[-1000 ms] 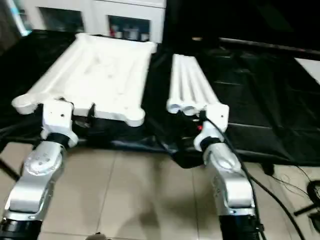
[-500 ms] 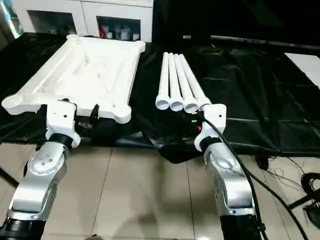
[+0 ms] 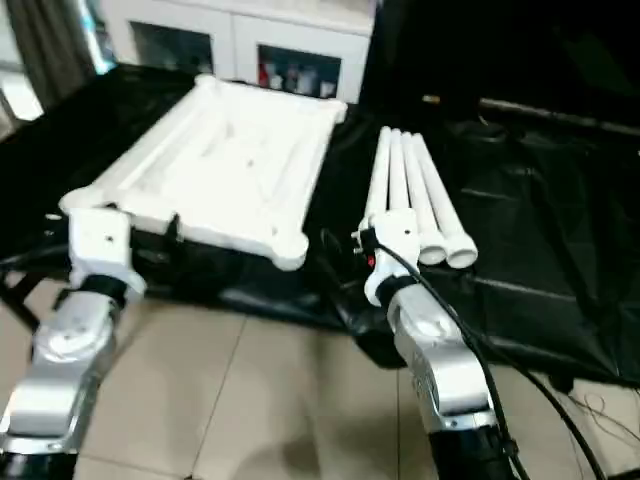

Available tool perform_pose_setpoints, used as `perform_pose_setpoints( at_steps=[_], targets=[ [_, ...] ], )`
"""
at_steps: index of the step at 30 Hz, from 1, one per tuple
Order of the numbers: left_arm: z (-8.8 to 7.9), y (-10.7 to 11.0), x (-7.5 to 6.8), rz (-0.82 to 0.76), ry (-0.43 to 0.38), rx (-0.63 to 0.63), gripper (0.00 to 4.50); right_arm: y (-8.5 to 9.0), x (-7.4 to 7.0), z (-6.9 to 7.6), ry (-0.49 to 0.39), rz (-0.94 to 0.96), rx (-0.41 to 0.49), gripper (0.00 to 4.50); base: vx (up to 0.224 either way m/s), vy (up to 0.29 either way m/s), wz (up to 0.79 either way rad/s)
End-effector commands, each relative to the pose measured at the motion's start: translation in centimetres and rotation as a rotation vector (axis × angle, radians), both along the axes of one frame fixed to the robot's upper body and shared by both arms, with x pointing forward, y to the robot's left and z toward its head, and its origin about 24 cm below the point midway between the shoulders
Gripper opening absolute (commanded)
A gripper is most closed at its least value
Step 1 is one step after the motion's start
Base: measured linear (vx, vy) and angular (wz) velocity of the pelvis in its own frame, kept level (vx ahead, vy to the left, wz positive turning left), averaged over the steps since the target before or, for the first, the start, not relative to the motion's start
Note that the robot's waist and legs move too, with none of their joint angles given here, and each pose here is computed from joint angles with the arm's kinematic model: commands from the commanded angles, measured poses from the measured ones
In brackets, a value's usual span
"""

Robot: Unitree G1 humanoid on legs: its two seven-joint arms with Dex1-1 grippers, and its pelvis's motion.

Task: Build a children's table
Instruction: Move to table

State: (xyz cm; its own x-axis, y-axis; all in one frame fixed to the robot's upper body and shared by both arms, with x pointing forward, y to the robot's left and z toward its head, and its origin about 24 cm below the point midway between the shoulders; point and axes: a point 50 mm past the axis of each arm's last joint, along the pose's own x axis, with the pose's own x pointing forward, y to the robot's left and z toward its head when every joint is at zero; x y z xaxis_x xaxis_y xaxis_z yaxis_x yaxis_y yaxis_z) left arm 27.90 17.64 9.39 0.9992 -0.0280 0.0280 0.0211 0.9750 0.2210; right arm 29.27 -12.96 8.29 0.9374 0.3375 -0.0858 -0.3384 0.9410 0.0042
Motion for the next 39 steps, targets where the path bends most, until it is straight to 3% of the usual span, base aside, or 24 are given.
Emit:
perform_pose_setpoints(
  at_steps=[1,19,28,39],
  targets=[
    [0.0,0.1,-0.4,0.001,0.003,0.002,4.48,-0.7,0.2,0.0,0.007,-0.021,-0.018,4.50,0.168,0.007,0.03],
    [-0.3,0.7,-0.5,0.004,0.013,0.009,4.48,-1.3,0.1,0.1,-0.006,-0.042,-0.020,4.50,0.167,-0.024,-0.02],
    [-0.4,0.7,-0.6,0.003,0.019,0.012,4.48,-1.3,0.1,0.1,-0.002,-0.053,-0.015,4.50,0.105,-0.078,0.02],
    [-0.6,-0.2,0.2,-0.049,0.050,0.025,4.48,-2.2,-0.3,-0.2,0.020,-0.142,0.016,4.50,0.054,0.099,-0.12]
  ],
)
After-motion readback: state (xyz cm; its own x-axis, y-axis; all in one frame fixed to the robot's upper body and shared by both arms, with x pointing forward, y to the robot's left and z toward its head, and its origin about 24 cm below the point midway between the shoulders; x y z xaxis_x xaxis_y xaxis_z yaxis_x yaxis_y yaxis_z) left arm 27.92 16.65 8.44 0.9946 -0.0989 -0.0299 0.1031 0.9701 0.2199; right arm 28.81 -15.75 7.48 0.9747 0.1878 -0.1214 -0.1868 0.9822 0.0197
